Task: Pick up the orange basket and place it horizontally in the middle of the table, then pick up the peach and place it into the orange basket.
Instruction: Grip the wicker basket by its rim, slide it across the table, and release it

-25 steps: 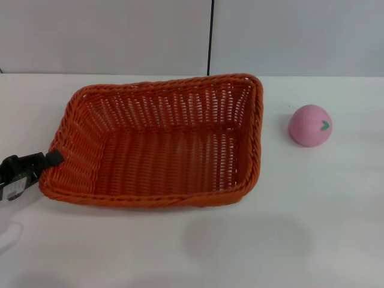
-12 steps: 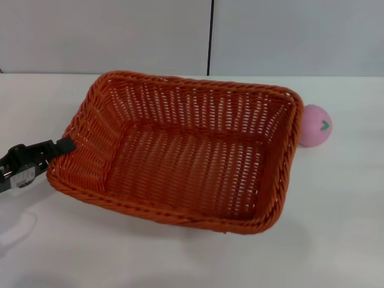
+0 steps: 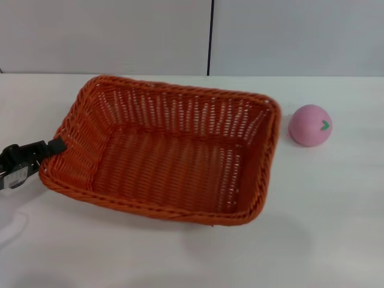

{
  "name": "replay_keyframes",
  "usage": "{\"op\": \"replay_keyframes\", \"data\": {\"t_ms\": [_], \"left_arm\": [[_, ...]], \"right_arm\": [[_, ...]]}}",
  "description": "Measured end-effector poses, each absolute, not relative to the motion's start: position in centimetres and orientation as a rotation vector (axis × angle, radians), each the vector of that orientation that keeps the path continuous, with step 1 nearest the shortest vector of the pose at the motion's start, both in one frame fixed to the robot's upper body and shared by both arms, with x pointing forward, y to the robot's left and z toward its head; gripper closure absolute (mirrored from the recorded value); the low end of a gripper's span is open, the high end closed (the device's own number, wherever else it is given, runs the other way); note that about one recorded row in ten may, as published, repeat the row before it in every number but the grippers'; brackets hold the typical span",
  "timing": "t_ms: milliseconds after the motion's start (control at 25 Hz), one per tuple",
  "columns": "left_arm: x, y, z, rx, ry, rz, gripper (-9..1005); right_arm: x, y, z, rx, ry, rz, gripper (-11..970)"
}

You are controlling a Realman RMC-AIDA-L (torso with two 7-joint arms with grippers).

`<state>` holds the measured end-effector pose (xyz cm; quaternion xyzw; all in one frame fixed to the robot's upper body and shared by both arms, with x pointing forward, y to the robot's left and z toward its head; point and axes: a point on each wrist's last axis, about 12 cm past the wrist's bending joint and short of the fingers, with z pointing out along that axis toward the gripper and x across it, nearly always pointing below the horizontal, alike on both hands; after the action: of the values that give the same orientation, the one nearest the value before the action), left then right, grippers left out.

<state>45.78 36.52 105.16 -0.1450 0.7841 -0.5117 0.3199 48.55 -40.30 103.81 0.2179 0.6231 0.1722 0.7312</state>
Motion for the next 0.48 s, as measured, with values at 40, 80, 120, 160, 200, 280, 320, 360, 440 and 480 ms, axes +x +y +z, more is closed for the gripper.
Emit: {"op": "replay_keyframes", "data": {"t_ms": [40,80,120,160,200,280,320,360,440,480], "left_arm": [[45.78,36.52,105.16,-0.381,2.061,-1.345,787],[45.73,36.63,105.0,-0.395,2.069,-1.332,786],[45.65,36.72,104.82,-0.409,2.077,-1.322,786],[45.62,36.74,104.77,-0.415,2.079,-1.32,786],[45.56,36.81,104.68,-0.422,2.081,-1.315,786],[45.51,36.83,104.63,-0.425,2.084,-1.313,785],[45.39,36.86,104.57,-0.429,2.086,-1.312,785],[45.36,36.87,104.56,-0.429,2.087,-1.313,785],[45.28,36.87,104.54,-0.43,2.086,-1.315,785],[45.23,36.86,104.55,-0.431,2.084,-1.318,784]], "right_arm": [[48.55,-40.3,103.81,0.48,1.371,0.379,338],[48.55,-40.3,103.81,0.48,1.371,0.379,338],[48.55,-40.3,103.81,0.48,1.371,0.379,338],[48.55,-40.31,103.82,0.48,1.371,0.379,338],[48.56,-40.32,103.83,0.48,1.37,0.378,338],[48.56,-40.33,103.84,0.48,1.37,0.378,338],[48.59,-40.33,103.86,0.48,1.369,0.378,338],[48.66,-40.32,103.9,0.479,1.368,0.379,338],[48.81,-40.37,104.02,0.475,1.366,0.379,338],[48.89,-40.38,104.07,0.473,1.365,0.379,339]]}}
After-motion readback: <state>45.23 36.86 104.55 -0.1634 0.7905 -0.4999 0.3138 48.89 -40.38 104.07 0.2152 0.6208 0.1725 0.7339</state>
